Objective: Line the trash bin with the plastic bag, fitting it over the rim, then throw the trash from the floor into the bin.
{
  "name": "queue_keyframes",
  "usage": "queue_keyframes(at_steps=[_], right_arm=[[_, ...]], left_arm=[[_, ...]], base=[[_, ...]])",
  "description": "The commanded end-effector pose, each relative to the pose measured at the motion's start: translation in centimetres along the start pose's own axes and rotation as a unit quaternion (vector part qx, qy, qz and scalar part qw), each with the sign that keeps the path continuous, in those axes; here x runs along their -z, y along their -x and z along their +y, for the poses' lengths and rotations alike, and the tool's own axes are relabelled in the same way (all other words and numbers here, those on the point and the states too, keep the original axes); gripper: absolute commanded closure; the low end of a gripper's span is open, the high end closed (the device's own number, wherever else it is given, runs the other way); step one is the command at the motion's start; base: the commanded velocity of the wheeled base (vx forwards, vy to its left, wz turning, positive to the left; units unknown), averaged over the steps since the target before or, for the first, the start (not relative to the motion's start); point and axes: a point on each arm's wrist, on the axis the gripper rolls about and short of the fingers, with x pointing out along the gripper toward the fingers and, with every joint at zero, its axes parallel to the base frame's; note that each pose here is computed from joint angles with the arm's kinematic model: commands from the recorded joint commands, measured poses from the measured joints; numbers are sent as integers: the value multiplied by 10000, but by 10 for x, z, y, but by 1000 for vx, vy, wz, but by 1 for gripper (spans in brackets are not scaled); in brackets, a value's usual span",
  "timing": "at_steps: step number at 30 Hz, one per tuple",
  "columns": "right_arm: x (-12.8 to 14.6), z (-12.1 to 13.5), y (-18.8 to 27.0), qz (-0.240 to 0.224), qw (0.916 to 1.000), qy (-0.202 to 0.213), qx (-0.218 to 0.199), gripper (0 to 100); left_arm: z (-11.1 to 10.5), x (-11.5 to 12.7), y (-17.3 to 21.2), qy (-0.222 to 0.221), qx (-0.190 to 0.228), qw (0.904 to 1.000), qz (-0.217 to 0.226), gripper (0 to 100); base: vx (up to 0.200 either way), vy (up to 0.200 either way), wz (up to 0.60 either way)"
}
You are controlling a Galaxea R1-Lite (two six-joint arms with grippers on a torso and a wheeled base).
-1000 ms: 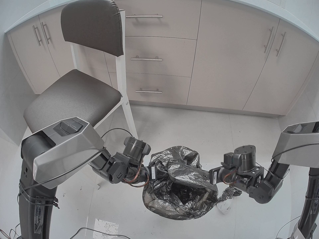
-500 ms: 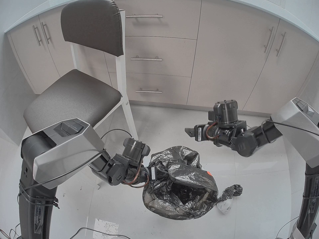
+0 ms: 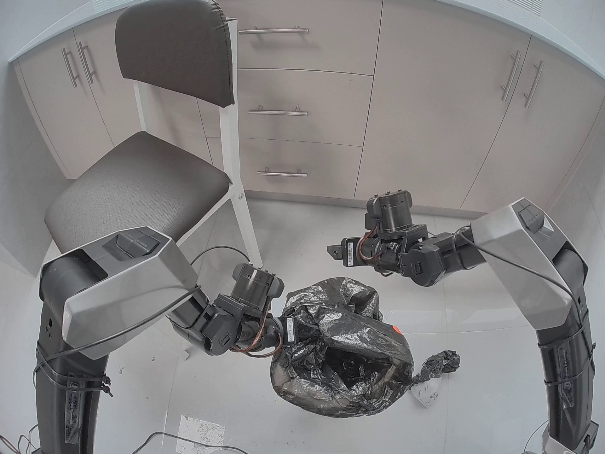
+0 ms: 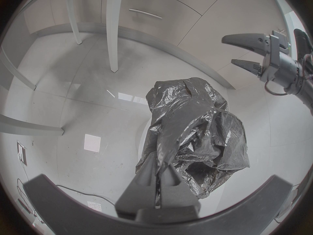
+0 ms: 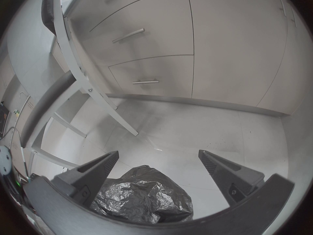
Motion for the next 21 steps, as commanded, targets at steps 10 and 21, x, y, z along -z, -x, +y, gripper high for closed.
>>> queue_keyframes(at_steps=[10, 21], right_arm=[[35, 7, -19, 385, 9992, -51, -26, 0], [55, 12, -27, 609, 9981, 8, -45, 0]], left_arm=[[0, 0, 0, 4, -6, 10000, 4, 100], [0, 0, 0, 4, -20, 10000, -3, 100]], base=[[0, 0, 0], [0, 0, 0]])
